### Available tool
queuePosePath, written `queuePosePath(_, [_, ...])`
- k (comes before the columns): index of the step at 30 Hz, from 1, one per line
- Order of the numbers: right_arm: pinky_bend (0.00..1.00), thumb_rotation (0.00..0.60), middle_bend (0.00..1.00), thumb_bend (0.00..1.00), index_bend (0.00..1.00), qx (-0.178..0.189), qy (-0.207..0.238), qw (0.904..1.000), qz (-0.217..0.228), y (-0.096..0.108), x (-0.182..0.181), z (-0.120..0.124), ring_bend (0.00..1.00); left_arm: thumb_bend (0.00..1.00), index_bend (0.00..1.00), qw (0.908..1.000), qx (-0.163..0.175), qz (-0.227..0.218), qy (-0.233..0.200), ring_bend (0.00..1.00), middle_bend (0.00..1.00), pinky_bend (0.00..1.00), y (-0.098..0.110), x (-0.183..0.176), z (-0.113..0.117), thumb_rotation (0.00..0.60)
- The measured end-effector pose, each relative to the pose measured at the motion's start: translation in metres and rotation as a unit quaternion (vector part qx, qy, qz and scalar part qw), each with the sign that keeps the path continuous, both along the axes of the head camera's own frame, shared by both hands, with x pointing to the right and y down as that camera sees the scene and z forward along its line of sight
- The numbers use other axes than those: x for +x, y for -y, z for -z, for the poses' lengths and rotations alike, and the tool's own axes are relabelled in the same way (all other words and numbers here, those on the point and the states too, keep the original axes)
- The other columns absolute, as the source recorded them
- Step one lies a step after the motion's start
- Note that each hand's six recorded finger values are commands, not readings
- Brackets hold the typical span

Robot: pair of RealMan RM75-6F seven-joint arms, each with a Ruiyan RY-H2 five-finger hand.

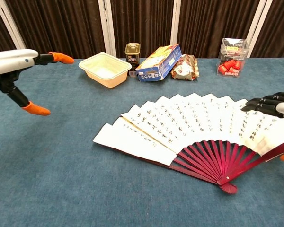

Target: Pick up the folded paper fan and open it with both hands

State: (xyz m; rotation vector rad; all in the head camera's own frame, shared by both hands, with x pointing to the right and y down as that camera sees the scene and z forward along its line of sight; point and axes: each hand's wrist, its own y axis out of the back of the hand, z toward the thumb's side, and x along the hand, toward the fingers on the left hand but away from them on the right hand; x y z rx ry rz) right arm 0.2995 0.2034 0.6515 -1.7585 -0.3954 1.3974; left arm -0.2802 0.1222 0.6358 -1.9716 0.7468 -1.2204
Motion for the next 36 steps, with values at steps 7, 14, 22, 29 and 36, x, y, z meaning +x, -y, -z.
queuePosePath(7, [0.0, 0.6, 0.0, 0.23, 0.0, 0.005, -0.042, 0.9991, 0.005, -0.001, 0.019, 0.004, 0.0, 0.09, 0.01, 0.9996, 0.015, 0.008, 0.023, 0.0, 0.0, 0.02, -0.008, -0.032, 0.011, 0.6])
queuePosePath(14, [0.0, 0.6, 0.0, 0.23, 0.0, 0.039, -0.031, 0.9977, -0.046, 0.002, 0.038, 0.024, 0.0, 0.08, 0.0, 0.9979, 0.038, 0.038, 0.036, 0.0, 0.0, 0.0, -0.02, -0.07, 0.031, 0.6])
queuePosePath(22, [0.0, 0.6, 0.0, 0.23, 0.0, 0.114, 0.005, 0.9817, -0.153, -0.007, 0.078, 0.067, 0.0, 0.05, 0.0, 0.9916, 0.085, 0.082, 0.052, 0.0, 0.0, 0.0, -0.047, -0.118, 0.068, 0.6])
queuePosePath(29, [0.0, 0.6, 0.0, 0.23, 0.0, 0.181, 0.026, 0.9593, -0.215, -0.029, 0.11, 0.109, 0.0, 0.03, 0.0, 0.9824, 0.12, 0.125, 0.069, 0.0, 0.0, 0.0, -0.084, -0.158, 0.097, 0.6])
queuePosePath(36, [0.0, 0.6, 0.0, 0.23, 0.0, 0.237, 0.032, 0.9389, -0.247, -0.043, 0.133, 0.134, 0.0, 0.03, 0.0, 0.9766, 0.128, 0.139, 0.103, 0.0, 0.0, 0.0, -0.106, -0.198, 0.102, 0.6])
